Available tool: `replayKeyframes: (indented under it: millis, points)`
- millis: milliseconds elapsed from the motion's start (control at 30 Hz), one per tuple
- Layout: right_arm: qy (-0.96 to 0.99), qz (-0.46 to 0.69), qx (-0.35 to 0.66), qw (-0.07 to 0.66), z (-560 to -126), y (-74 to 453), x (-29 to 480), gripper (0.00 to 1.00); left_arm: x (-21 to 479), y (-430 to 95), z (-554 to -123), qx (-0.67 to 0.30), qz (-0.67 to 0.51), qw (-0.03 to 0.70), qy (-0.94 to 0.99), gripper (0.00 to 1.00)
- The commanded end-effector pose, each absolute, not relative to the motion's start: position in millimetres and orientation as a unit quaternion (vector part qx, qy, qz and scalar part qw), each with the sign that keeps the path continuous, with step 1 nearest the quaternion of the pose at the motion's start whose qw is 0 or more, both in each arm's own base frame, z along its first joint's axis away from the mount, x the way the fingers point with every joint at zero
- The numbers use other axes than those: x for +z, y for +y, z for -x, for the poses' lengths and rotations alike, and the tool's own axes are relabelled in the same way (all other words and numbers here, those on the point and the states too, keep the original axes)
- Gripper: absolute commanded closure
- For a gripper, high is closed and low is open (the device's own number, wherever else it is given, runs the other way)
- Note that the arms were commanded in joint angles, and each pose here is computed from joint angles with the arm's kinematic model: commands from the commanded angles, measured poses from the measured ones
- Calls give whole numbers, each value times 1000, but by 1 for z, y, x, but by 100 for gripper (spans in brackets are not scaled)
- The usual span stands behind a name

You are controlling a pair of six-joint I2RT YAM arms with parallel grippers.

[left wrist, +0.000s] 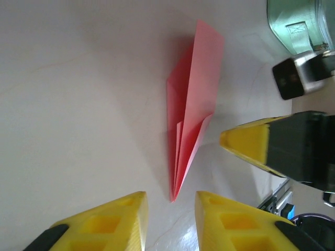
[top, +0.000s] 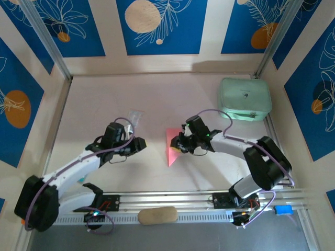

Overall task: Fold a paper plane with a square sheet of paper (pick it up from the middle)
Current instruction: Rotate the paper at the center of the table, then fold the wing for the fifth time at the center of the table.

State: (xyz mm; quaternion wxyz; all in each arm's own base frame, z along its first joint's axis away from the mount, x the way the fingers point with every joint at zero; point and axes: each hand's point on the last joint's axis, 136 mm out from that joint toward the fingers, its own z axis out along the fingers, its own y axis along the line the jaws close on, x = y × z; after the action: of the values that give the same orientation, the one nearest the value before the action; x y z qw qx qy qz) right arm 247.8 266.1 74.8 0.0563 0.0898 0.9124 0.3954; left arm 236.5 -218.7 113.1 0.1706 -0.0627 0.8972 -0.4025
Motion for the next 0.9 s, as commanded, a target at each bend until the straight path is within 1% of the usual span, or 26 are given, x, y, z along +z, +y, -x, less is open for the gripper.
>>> replayKeyframes:
  millis: [0,100,267,500,700,867]
  points:
    - [920,-107,374,50,-250,243,65,77,143,-252,-257,-445,19,190,875,76]
    - [917,-122,378,36,-253,233,59,76,141,-277,-266,-445,-7,174,878,81]
    - [913,-124,386,41,-254,227,57,76,129,-310,-277,-449,-26,150,880,83]
    - [919,-110,369,80,-255,215,67,76,115,-331,-295,-446,-22,141,883,85]
    - [915,-122,370,108,-253,201,74,75,109,-347,-303,-458,-26,123,880,85]
    - [914,-127,372,99,-248,193,76,75,98,-356,-310,-462,-18,109,880,85]
